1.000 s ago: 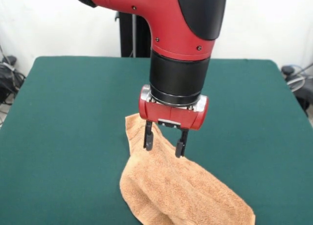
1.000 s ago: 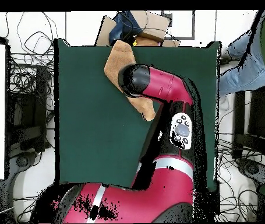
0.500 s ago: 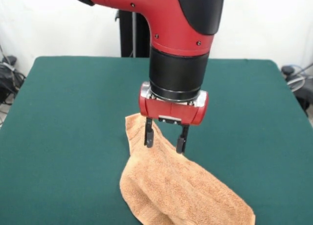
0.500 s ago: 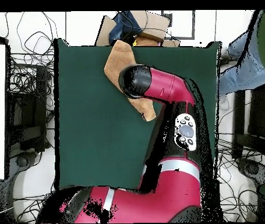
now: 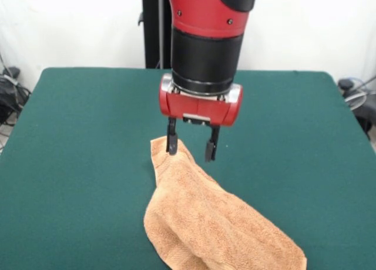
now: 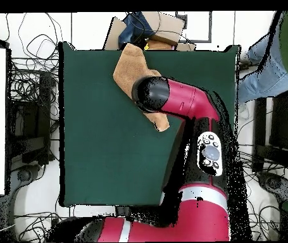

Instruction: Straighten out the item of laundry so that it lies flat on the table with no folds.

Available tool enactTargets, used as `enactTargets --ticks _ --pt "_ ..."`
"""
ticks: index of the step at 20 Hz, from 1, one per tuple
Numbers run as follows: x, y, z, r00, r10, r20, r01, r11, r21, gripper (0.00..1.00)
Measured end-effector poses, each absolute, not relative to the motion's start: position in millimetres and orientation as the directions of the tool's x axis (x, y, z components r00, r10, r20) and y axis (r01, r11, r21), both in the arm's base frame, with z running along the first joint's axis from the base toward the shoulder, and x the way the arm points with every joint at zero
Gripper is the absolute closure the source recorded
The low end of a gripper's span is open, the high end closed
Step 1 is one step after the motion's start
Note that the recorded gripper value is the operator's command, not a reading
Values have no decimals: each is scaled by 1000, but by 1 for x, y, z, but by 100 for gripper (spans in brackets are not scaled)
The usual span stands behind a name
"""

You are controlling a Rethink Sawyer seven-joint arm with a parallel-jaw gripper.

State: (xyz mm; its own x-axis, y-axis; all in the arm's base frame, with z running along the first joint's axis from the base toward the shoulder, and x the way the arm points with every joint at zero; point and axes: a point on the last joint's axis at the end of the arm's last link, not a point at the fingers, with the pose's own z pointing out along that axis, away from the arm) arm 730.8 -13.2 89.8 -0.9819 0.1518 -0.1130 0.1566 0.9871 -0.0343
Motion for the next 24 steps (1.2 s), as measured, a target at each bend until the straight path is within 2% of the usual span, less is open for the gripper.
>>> enactTargets --ticks 7,24 --pt "715 -11 93 -987 133 -93 137 989 -46 0" --pt "701 -2 61 -995 92 -44 93 995 -29 0"
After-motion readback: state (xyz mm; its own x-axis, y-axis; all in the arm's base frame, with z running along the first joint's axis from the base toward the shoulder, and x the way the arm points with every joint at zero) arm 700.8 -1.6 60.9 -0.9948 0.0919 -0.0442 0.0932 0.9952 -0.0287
